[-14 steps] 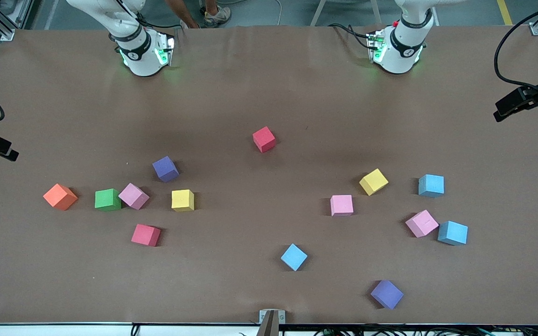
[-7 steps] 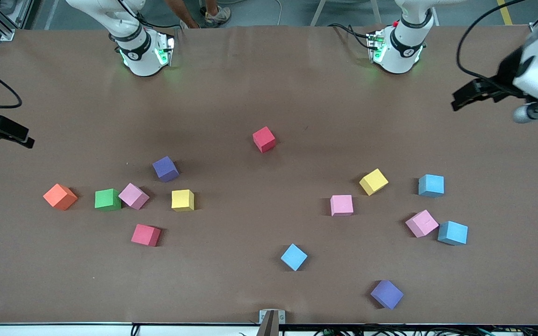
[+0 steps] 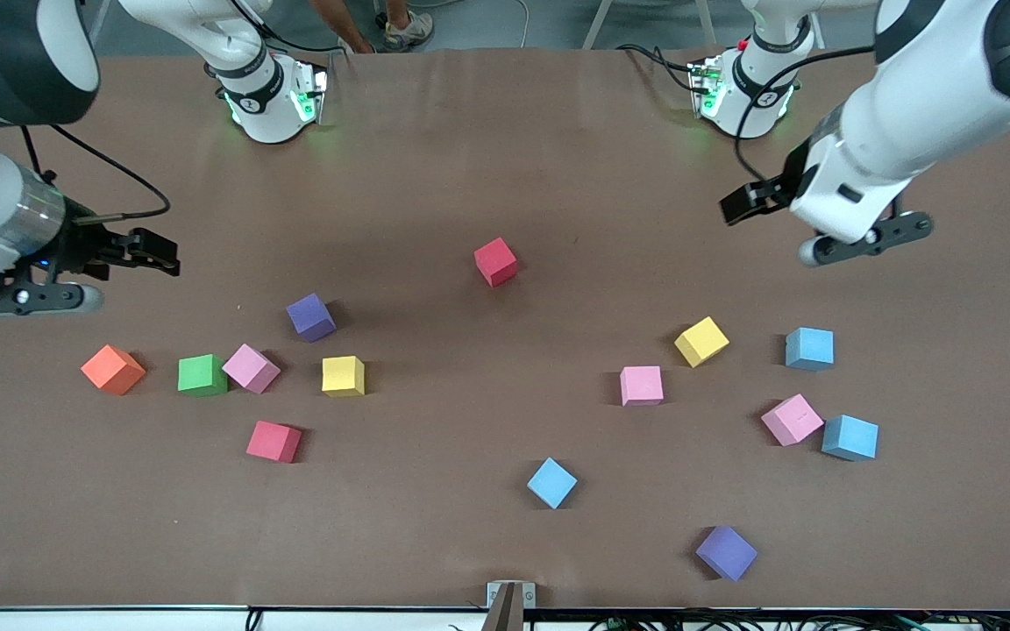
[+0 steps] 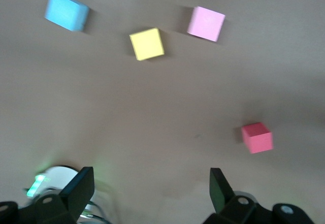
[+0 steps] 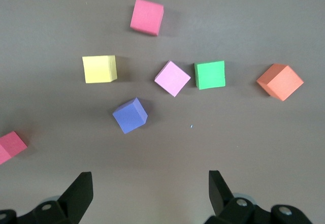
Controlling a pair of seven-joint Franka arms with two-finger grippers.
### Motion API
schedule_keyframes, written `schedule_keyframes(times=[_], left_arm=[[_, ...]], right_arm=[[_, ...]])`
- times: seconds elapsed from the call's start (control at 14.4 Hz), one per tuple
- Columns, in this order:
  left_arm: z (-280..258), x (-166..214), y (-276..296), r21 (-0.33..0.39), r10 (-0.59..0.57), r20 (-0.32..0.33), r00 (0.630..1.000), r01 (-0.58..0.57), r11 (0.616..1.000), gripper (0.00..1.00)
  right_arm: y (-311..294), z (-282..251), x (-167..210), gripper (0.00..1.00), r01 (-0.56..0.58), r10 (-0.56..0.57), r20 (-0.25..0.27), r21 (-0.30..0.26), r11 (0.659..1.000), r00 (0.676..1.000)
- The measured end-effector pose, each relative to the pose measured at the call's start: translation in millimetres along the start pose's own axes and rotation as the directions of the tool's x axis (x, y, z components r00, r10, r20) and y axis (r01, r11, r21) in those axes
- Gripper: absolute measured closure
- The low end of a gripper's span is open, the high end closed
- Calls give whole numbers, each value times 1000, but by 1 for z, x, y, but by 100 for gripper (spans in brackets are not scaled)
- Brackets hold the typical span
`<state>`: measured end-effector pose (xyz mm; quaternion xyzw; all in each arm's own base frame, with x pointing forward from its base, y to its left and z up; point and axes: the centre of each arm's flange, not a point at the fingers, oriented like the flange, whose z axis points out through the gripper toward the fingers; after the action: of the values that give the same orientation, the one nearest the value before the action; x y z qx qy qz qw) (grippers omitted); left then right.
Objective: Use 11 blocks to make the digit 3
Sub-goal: 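Move both grippers out from rest toward the scattered cubes, then grasp the yellow cube with the right gripper while the left gripper grasps red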
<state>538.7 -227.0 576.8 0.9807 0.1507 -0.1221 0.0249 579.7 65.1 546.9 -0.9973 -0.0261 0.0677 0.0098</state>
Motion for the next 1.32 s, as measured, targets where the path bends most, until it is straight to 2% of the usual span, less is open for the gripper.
schedule_keyframes(times=[0.21, 0.49, 0.76, 0.9, 1.04, 1.32], left_arm=[[51, 0, 58, -1, -73, 27, 997, 73, 997, 0], [135, -12, 145, -31, -170, 27, 985, 170, 985, 0], [223, -25, 210, -51, -243, -47, 969, 241, 969, 0], [264, -35, 232, -53, -268, -82, 960, 264, 963, 0], [301, -53, 249, -25, -275, -98, 956, 274, 961, 0], [352, -102, 271, 14, -253, -106, 962, 256, 967, 0]], right_arm=[[-31, 34, 2, 0, 3, -3, 26, -9, 1000, 1000], [-64, 85, 10, 0, 1, 1, 51, -24, 1000, 999], [-78, 131, 45, 0, -99, 99, 2, -21, 995, 995], [-102, 150, 64, 0, -155, 155, -4, -25, 988, 988], [-114, 167, 83, 0, -173, 173, -7, -27, 985, 985], [-121, 216, 111, 0, -171, 171, -61, -8, 985, 983]])
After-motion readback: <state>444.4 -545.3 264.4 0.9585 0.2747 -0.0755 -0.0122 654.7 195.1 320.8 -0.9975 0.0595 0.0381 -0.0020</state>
